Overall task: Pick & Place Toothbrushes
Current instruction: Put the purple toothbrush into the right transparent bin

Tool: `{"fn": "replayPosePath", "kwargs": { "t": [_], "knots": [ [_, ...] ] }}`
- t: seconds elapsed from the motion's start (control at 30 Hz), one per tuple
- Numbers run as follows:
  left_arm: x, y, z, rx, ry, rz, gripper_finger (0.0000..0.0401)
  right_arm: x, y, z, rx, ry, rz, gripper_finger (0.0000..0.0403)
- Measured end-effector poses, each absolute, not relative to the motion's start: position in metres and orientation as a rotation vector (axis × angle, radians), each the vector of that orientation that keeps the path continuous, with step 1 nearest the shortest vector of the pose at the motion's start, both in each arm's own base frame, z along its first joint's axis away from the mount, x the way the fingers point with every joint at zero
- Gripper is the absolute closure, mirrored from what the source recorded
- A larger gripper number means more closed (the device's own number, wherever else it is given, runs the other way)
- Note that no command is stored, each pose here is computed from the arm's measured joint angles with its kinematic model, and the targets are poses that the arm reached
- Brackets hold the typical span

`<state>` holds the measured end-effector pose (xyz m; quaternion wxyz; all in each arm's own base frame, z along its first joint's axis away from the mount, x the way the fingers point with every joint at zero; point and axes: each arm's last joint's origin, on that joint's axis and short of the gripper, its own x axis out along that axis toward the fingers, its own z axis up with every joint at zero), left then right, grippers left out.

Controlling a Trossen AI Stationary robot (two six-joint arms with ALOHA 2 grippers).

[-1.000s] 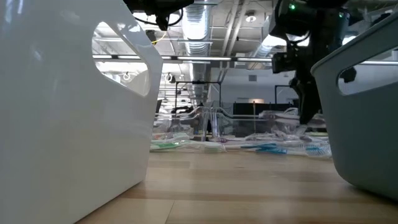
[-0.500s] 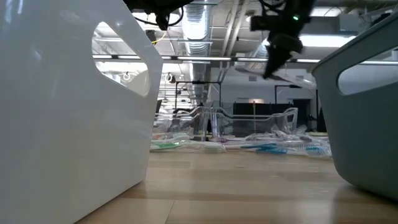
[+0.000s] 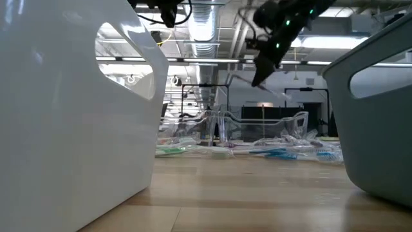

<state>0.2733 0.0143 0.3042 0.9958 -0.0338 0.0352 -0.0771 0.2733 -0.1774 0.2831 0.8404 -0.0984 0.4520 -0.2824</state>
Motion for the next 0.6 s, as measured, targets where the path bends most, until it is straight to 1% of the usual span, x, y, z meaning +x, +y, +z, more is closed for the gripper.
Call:
{"fn": "replayPosePath", "kwargs": {
  "t": [0.2,0.33,0.6],
  "knots": [
    [0.274,0.007,0.304,-0.067,0.072,-0.180,0.0393,0.281,-0.206,0.236,-0.184,1.118,-0.554,0.0383],
    [0.274,0.005,0.304,-0.067,0.076,-0.186,0.0393,0.290,-0.210,0.213,-0.165,1.189,-0.522,0.0390],
    [0.273,0.006,0.300,-0.062,0.088,-0.185,0.0393,0.301,-0.218,0.199,-0.102,1.296,-0.497,0.0385]
  ]
}}
